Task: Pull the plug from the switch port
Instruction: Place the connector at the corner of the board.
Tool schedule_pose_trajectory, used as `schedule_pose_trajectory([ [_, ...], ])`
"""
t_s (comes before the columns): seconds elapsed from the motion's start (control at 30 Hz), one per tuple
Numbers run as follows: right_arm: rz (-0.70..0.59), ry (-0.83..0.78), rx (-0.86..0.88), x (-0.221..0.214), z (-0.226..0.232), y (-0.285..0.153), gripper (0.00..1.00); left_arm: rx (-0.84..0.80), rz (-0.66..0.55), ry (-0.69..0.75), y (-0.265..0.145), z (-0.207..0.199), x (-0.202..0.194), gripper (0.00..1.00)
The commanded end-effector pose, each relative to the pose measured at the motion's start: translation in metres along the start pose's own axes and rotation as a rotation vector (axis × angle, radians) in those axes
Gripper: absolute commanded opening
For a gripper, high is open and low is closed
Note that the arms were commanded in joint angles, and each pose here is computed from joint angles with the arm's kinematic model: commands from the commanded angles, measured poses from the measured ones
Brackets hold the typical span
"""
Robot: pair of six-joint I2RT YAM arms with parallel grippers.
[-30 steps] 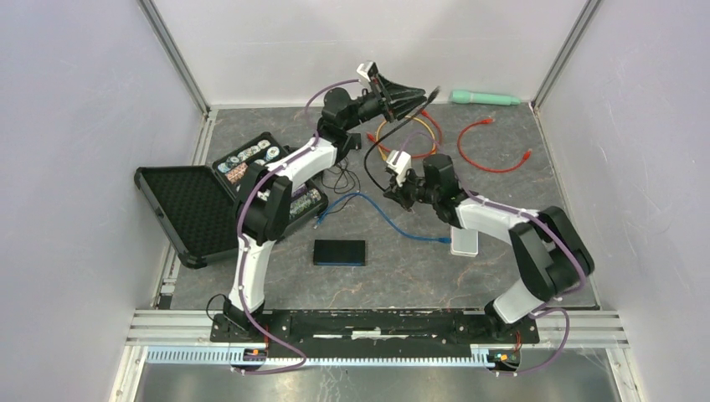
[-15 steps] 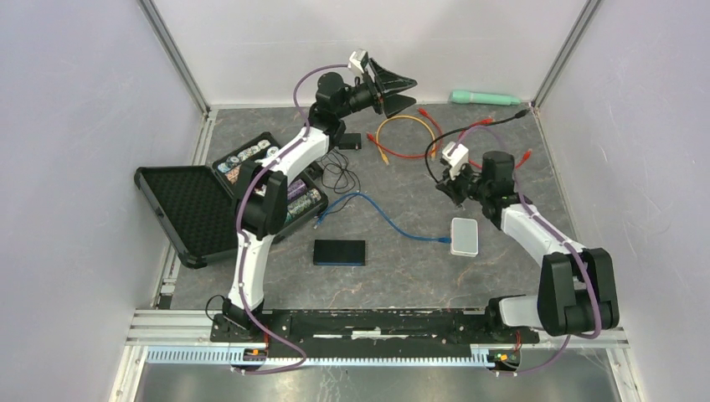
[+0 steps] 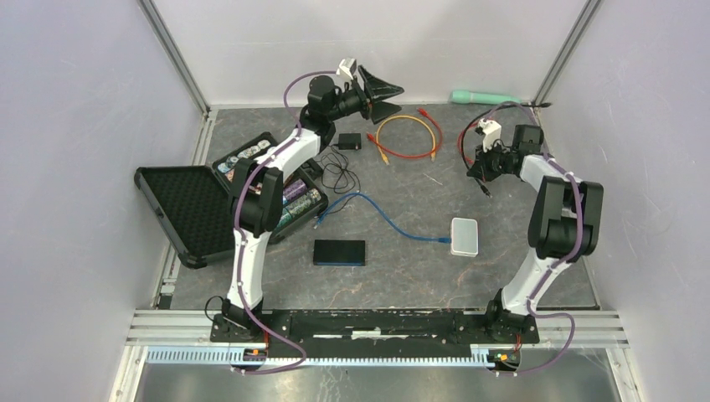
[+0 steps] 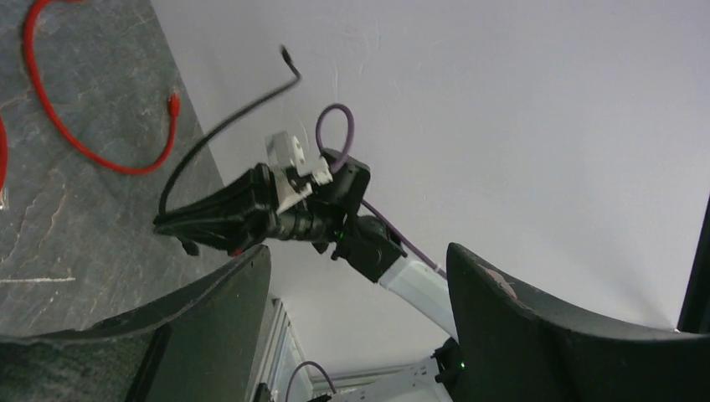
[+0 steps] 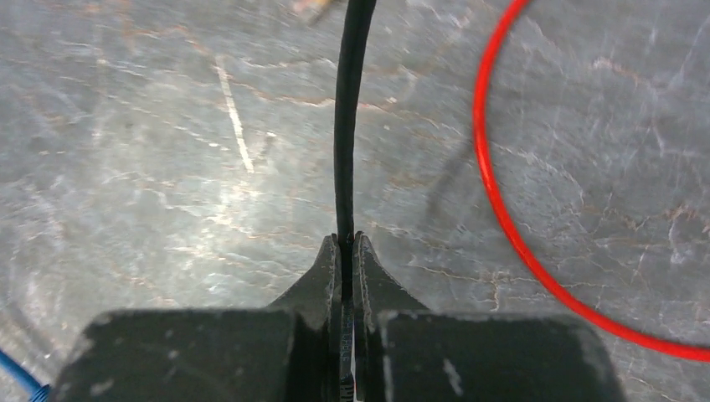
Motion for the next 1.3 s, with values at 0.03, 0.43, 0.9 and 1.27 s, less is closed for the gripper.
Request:
schedule_pose_trajectory([
  [0.03, 0.056, 0.122, -0.021, -0.007, -0.023, 0.018, 0.04, 0.052, 0.068, 0.098, -0.008, -0.008, -0.014, 0.83],
  [0.43, 0.155, 0.301, -0.048, -0.027, -0.06, 0.047, 0.2, 0.111, 0.105, 0.11, -0.022, 0.008, -0.028, 0.85],
  [0.9, 0.03, 0.145, -0.123, 0.011, -0.041, -0.007, 0.61, 0.251, 0.124, 0.368, -0.042, 0.014, -0.039, 1.0],
  [1.27, -0.024, -0.175, -0.093, 0.009, 0.04, -0.073, 0.84, 0.448, 0.29, 0.709, -0.054, 0.051, -0.098, 1.0],
])
Point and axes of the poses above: each gripper's point midway between its finger pads, its own y axis out along the fingers, its own z axis along the line the jaws close on, x = y × z, the point moved 8 cm from there along -y, back along the fingers, and after that the axes turned 14 degrees about -y, right-handed, at the moved point
